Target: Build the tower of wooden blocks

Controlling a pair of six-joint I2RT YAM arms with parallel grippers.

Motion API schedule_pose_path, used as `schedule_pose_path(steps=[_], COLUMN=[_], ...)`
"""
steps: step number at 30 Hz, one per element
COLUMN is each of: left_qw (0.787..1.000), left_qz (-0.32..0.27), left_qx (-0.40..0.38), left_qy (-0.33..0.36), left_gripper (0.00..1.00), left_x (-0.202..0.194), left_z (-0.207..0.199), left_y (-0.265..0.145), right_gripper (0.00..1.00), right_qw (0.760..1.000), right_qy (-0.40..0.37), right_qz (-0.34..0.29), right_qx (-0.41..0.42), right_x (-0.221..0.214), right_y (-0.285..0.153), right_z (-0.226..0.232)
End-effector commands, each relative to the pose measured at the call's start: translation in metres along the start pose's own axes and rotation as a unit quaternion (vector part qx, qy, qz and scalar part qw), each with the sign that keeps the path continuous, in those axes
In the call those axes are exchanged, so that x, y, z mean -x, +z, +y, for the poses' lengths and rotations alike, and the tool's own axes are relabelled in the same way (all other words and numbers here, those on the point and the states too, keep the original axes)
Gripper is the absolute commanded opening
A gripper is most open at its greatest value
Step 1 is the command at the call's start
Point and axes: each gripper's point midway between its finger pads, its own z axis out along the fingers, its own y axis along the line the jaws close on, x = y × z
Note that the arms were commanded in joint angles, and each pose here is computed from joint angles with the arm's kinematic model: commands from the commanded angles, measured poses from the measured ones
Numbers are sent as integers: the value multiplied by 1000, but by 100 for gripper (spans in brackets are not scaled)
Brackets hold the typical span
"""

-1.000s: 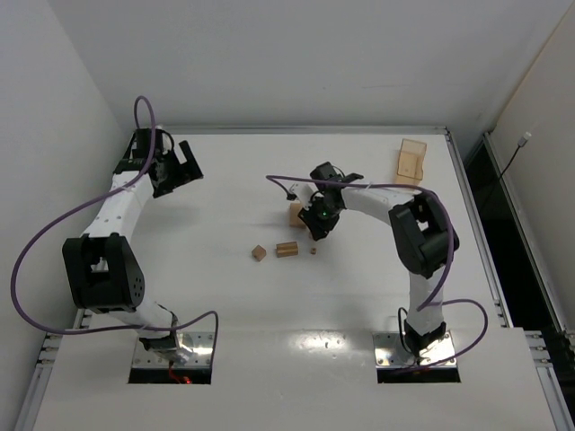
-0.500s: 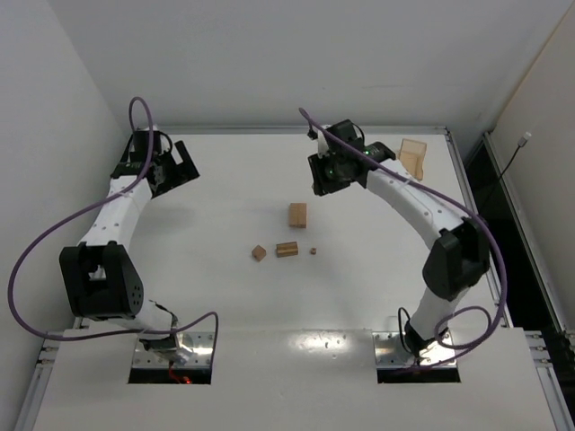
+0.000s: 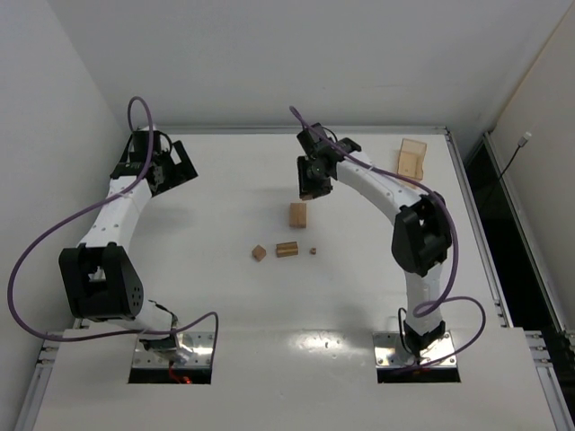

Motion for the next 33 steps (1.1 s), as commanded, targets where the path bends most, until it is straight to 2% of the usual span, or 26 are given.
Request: schedule_pose_path(steps=[1, 8, 15, 20, 33], left_qw=[1000, 1000, 1000, 1000, 1000], left_qz=[-28, -22, -16, -12, -8], left_qx=[0, -3, -6, -4, -2], left_qy=[-2, -1, -6, -5, -5], left_gripper=[99, 99, 99, 99, 99], left_x=[12, 10, 6, 4, 2], left_z=[4, 3, 2, 2, 3], left_y=[-11, -5, 0, 3, 5], right_gripper=[0, 0, 0, 0, 0], right_qw=[998, 995, 995, 997, 998], right_qy=[43, 85, 76, 70, 59], right_qz=[-39, -31, -36, -17, -6], right_qx=[32, 48, 47, 36, 18], right_x=[28, 23, 24, 13, 6], right_y=[-17, -1, 12, 31, 47], right_z=[17, 30, 34, 30, 23])
